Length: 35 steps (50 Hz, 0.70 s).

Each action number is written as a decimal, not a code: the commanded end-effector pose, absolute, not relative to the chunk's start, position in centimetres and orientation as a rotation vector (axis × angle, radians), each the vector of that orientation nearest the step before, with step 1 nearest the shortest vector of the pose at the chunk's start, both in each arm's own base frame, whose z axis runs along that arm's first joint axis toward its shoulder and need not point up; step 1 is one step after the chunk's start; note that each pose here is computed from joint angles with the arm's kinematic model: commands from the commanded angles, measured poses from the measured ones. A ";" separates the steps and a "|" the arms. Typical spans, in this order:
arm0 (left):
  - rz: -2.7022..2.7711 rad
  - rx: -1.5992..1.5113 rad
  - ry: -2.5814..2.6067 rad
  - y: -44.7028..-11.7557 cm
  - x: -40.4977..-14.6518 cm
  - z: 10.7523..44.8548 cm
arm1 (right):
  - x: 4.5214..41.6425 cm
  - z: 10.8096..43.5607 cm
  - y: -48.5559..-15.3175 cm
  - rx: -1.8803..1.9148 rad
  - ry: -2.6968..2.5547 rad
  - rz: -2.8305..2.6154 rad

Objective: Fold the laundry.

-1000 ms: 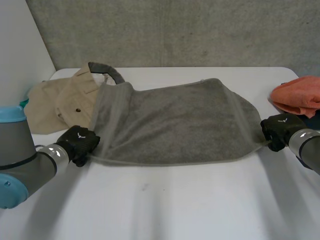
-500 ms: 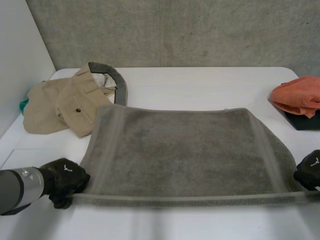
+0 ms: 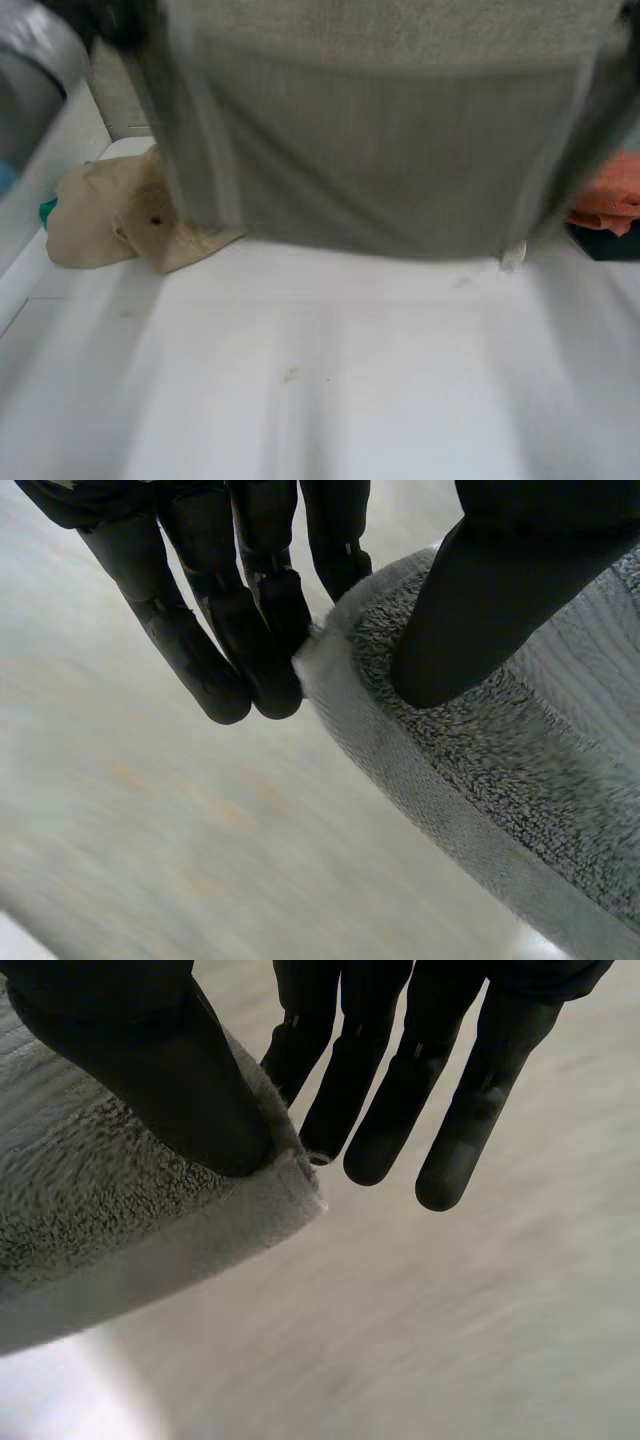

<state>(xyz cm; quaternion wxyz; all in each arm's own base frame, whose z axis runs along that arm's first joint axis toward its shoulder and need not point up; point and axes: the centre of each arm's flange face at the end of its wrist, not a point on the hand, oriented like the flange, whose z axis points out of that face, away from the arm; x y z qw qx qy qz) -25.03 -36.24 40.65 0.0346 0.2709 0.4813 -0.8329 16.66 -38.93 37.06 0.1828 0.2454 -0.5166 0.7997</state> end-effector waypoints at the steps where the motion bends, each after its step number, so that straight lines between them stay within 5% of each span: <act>1: -2.929 0.374 1.177 -36.3 -23.5 47.9 | 15.8 44.0 -38.2 0.375 -1.144 2.568; 7: -2.889 0.423 1.250 -37.1 -23.5 46.0 | 16.4 42.4 -38.0 0.444 -1.289 2.521; 19: -2.591 0.640 1.690 -38.4 -23.5 33.6 | 17.7 32.7 -37.9 0.697 -1.769 2.292; 27: -2.296 0.956 1.941 -35.7 -23.1 23.0 | 15.8 22.1 -36.2 0.829 -2.151 1.922; 35: -1.941 1.152 2.116 -31.2 -20.4 17.7 | 13.1 18.6 -33.1 0.981 -2.293 1.590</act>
